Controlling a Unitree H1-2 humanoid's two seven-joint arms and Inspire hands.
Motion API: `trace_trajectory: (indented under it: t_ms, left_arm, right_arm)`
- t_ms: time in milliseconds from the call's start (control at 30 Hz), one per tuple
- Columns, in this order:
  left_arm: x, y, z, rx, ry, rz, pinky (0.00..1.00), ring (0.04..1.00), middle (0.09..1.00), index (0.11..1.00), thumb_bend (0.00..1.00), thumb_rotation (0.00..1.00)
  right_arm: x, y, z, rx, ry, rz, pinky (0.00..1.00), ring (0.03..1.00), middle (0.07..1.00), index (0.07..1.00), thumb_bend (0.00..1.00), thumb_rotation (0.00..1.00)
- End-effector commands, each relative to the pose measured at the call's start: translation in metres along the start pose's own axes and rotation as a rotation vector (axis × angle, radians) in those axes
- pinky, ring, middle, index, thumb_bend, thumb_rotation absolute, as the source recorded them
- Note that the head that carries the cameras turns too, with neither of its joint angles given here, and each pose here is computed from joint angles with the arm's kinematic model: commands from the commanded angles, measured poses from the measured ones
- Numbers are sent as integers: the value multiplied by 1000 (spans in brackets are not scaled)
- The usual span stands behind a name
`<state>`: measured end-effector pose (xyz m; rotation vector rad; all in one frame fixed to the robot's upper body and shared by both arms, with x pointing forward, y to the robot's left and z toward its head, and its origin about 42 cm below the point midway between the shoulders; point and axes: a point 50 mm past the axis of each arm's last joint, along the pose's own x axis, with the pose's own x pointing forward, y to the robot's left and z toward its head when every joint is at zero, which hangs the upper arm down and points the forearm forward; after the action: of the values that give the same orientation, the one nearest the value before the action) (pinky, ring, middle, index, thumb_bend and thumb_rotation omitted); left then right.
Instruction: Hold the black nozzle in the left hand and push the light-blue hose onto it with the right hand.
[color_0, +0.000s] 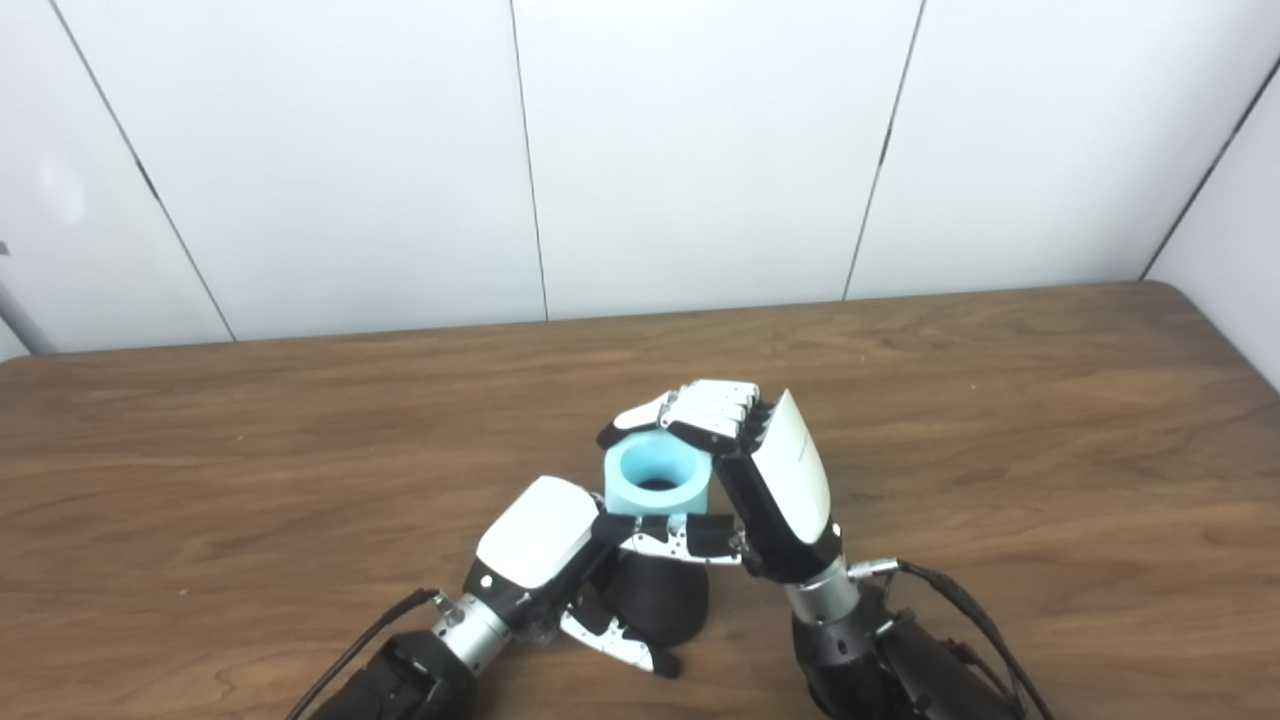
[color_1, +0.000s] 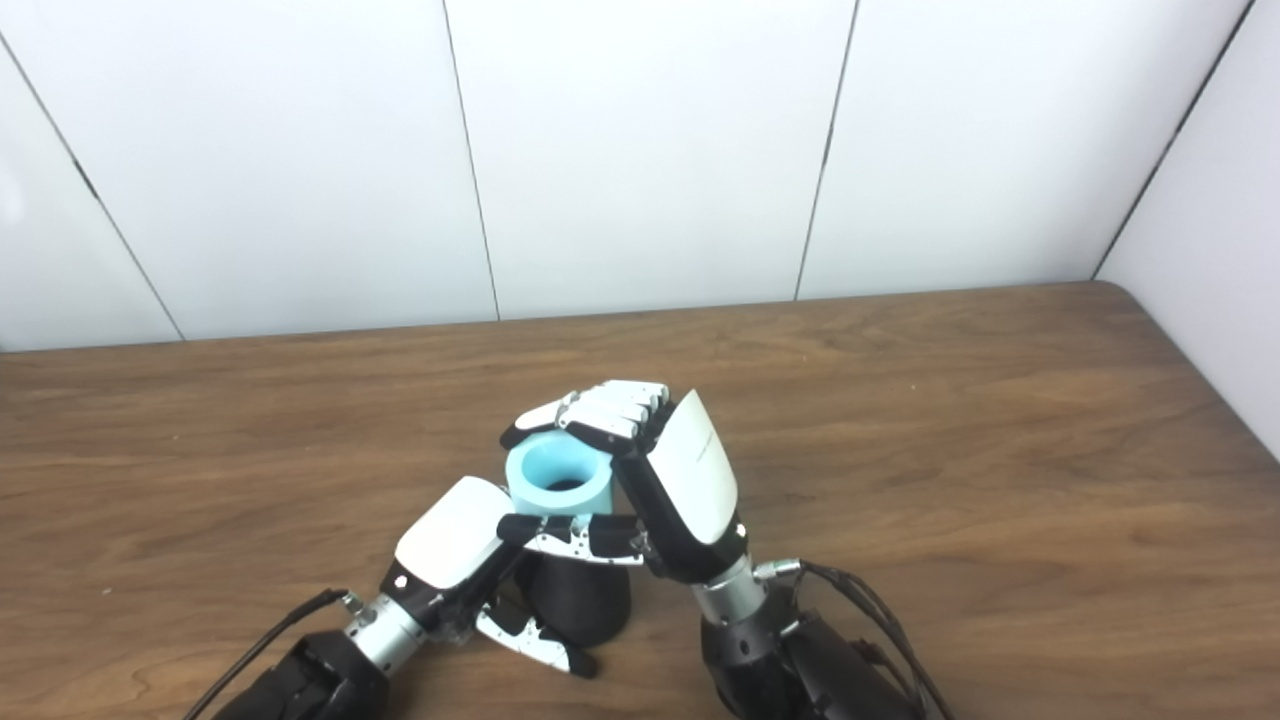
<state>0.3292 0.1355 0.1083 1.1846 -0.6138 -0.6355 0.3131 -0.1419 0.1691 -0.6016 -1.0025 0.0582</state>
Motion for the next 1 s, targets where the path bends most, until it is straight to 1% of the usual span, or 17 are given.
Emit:
trace_trajectory:
  t_ms: [0,33,67,133,300,367,467,633,700,733,800,867,900,967]
  left_arm:
    - [-43,-64,12,-72,57,-248,110,157,244,482,518,40]
    - [-43,-64,12,-73,55,-245,108,154,240,482,518,40]
    - [-43,-64,12,-73,54,-243,105,152,237,482,518,40]
    - [-42,-63,13,-70,55,-247,106,152,237,481,518,40]
    - [-42,-63,13,-70,55,-250,114,159,246,482,517,40]
    - [-43,-63,13,-73,54,-248,111,156,242,482,517,40]
    - [-42,-63,14,-62,53,-248,107,153,237,482,517,40]
    - [-42,-64,14,-64,55,-252,109,154,241,481,517,40]
    - [-42,-64,14,-64,55,-253,109,154,241,481,517,40]
    - [-42,-64,13,-64,54,-253,109,154,241,481,517,40]
    - [-42,-64,13,-67,53,-250,107,152,238,481,517,40]
    - [-42,-64,13,-71,54,-250,107,152,236,481,517,40]
    - [-42,-64,13,-71,55,-249,108,153,237,481,517,40]
    - [-42,-64,13,-68,54,-247,109,154,238,481,517,40]
  right_arm:
    - [-14,1,-8,13,79,102,162,211,451,503,524,0]
    - [-14,0,-8,31,97,102,160,206,432,518,521,0]
    - [-14,0,-7,50,112,101,183,235,435,524,521,0]
    - [-13,-2,-5,74,134,105,185,237,432,533,520,0]
    - [-12,-4,-2,111,168,123,212,269,442,532,521,0]
    - [-12,-4,-1,110,172,128,210,261,437,534,520,0]
    - [-12,-4,-1,105,168,131,172,210,418,534,518,0]
    - [-12,-5,-1,87,158,135,160,203,416,534,519,0]
    - [-12,-4,-1,83,154,132,147,185,461,493,527,0]
    - [-12,-4,-1,80,153,130,145,184,467,488,528,0]
    - [-12,-3,-1,80,153,129,147,188,421,522,521,0]
    - [-12,-3,-1,85,153,126,204,261,436,526,522,0]
    - [-12,-3,-1,87,153,125,211,269,439,526,522,0]
    - [-12,-3,-1,93,154,128,283,354,461,510,525,0]
